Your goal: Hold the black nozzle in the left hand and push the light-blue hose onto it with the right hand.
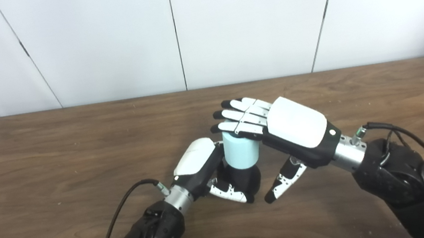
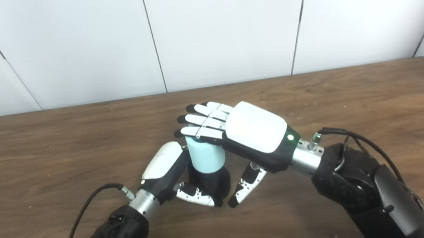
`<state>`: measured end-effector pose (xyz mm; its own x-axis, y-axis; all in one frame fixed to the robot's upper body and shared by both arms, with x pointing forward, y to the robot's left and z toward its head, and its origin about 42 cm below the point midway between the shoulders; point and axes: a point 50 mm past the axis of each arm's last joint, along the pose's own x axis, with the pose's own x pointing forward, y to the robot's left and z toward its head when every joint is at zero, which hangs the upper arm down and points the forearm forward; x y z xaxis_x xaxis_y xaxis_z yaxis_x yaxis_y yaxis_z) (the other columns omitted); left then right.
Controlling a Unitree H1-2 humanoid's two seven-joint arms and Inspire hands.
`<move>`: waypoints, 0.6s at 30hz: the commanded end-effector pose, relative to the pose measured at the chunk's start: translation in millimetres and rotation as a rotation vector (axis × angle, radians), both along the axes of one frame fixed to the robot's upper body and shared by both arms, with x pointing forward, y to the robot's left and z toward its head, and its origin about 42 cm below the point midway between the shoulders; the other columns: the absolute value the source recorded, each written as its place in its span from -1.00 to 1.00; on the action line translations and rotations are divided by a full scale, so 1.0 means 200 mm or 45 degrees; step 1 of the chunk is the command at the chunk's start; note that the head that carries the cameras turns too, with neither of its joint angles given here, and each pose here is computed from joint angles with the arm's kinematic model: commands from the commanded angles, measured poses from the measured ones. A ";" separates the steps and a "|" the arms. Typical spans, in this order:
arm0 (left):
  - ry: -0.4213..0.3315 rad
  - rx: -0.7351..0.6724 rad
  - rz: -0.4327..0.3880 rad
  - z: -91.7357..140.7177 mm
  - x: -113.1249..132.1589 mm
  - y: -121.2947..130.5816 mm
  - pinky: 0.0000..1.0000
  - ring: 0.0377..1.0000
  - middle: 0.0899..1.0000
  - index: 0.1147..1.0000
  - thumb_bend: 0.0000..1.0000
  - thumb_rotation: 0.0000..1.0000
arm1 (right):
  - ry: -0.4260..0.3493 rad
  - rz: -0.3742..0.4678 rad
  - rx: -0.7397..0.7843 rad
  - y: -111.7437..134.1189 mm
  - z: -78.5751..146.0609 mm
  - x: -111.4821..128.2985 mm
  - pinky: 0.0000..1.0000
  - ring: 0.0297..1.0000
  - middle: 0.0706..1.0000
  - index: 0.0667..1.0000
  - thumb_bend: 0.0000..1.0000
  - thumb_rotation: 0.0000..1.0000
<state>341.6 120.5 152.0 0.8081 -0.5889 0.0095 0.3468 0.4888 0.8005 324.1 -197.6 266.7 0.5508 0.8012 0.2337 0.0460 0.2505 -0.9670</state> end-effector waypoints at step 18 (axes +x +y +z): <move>0.462 0.315 -0.023 -0.39 -0.20 0.09 -0.07 -0.12 -0.16 -0.16 0.04 -0.83 | 0.052 0.047 -0.071 -0.06 0.00 0.01 0.78 0.92 0.88 0.79 0.55 -0.51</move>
